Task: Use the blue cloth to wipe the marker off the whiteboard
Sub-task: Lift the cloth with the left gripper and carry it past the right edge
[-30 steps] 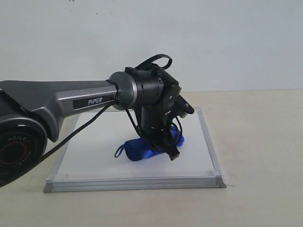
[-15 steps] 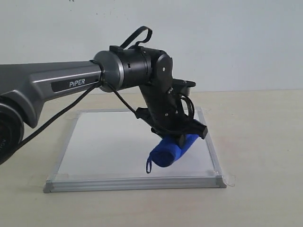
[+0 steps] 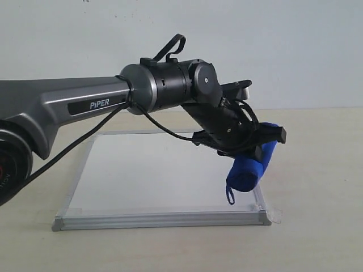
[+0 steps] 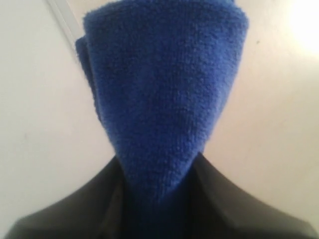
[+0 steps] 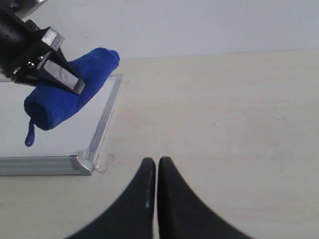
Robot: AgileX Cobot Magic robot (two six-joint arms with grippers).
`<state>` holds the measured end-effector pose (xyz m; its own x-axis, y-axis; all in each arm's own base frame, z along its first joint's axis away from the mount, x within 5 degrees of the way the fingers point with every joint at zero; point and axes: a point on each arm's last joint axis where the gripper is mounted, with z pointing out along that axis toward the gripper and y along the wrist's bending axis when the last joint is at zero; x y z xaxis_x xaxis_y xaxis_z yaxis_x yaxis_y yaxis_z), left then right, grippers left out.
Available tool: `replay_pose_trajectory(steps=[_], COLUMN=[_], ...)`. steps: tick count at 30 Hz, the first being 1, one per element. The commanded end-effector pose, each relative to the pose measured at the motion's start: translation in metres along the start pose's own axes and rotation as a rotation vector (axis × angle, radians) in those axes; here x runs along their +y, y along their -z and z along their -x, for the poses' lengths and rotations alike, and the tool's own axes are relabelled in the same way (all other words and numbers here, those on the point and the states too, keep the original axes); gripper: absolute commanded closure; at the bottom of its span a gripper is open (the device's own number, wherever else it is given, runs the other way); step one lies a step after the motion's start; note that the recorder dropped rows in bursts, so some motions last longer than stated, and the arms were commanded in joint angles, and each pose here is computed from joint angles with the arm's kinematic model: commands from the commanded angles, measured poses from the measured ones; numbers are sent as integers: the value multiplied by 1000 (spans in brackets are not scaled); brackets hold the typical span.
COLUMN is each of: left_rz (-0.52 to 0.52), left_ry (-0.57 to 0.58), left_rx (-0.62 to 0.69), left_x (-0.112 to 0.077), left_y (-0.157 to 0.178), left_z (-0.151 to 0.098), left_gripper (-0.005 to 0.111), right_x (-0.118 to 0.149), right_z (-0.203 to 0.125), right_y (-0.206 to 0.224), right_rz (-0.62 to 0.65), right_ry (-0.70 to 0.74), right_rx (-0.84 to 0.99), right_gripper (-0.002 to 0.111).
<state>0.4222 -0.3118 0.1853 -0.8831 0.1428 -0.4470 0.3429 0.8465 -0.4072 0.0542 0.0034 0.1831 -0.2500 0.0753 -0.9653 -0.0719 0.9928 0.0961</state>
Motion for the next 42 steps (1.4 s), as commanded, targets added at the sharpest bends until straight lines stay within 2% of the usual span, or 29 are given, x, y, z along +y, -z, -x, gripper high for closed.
replay_pose_trajectory(steps=[1,7,13,22,31,37,42], left_rz=[-57,-188,-195,-210,-193,-161,-161], left_ry=[136,339,445,451,513,523,517], left_rx=[-130,-221,-188,-264,-214,-184,-179], left_x=[-6,-11,-2,-16,-11,-3,-4], left_y=[8,0,-26,-39,-51,-59,-59], left_z=[14,21,12,8,-2,-14,-15], left_gripper=[103,103,103,103,103,103,103], right_x=[0,0,0,0,0,0,0], right_z=[1,1,1,1,1,1,1], right_y=[0,0,0,0,0,0,0], right_rz=[1,1,1,1,1,1,1], right_ry=[3,3,3,3,3,3,3], right_rx=[-15,-15,-15,-15,-15,-15,-15], right_gripper=[107,107,107,107,107,107,107])
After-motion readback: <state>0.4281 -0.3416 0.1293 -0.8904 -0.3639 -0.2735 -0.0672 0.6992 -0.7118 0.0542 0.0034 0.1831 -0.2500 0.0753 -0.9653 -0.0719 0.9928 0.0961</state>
